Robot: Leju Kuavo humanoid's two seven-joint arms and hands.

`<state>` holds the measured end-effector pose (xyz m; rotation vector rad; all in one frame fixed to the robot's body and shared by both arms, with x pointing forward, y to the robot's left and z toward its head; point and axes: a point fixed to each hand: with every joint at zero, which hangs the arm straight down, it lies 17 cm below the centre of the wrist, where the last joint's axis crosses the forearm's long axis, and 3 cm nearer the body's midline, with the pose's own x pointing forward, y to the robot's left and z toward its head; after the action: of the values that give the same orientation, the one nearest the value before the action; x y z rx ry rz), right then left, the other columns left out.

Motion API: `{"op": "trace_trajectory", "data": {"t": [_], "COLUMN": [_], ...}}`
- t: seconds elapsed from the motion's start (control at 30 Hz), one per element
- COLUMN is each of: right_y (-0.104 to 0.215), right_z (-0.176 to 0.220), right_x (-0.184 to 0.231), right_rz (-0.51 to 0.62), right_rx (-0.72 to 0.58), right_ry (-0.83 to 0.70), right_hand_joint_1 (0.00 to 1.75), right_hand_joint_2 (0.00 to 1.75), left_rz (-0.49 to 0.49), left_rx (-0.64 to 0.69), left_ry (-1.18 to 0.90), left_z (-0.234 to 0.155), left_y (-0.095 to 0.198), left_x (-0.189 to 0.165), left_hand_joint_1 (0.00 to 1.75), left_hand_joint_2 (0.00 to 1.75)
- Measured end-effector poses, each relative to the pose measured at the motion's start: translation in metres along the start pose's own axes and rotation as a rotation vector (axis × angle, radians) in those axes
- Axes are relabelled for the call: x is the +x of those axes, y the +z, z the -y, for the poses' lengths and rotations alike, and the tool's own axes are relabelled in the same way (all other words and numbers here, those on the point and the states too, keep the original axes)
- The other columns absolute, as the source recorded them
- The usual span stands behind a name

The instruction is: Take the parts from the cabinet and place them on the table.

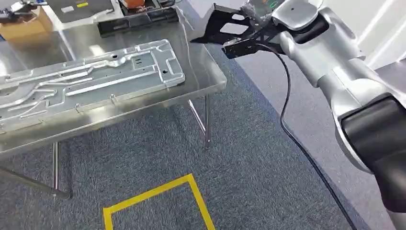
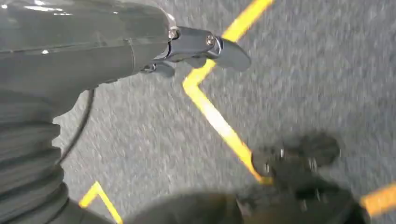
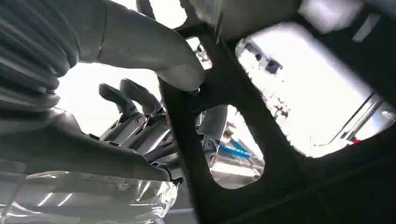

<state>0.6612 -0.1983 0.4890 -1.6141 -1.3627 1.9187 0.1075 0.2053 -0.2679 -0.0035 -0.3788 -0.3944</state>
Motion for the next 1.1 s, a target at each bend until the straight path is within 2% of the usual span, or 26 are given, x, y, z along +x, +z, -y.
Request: {"op": "trace_trajectory", "data": {"t": [0.33, 0.57, 0.8, 1.1], "right_y": [0.003, -0.002, -0.003, -0.01], "right_z": [-0.016, -0.008, -0.016, -0.023], "right_x": [-0.002, 0.002, 0.004, 0.024], "right_rz": [0.012, -0.003, -0.011, 0.014], "right_rx": [0.045, 0.034, 0.054, 0.06], "right_ry": [0.016, 0.004, -0.012, -0.023], "right_hand_joint_1": [1.75, 1.75, 1.75, 1.75], "right_hand_joint_2": [1.75, 1.75, 1.75, 1.75], "left_rz": [-0.01, -0.013, -0.018, -0.01], "left_rx": [-0.009, -0.013, -0.02, -0.026], "left_ry": [0.003, 0.002, 0.006, -0.003], "left_z": [0.005, 0.005, 0.008, 0.008], "left_y": [0.001, 0.001, 0.002, 0.0], "left_x": [-0.003, -0.003, -0.005, 0.002], "left_hand_joint_1": [0.0, 0.0, 0.0, 0.0], "left_hand_joint_2": [1.75, 1.75, 1.75, 1.75]}}
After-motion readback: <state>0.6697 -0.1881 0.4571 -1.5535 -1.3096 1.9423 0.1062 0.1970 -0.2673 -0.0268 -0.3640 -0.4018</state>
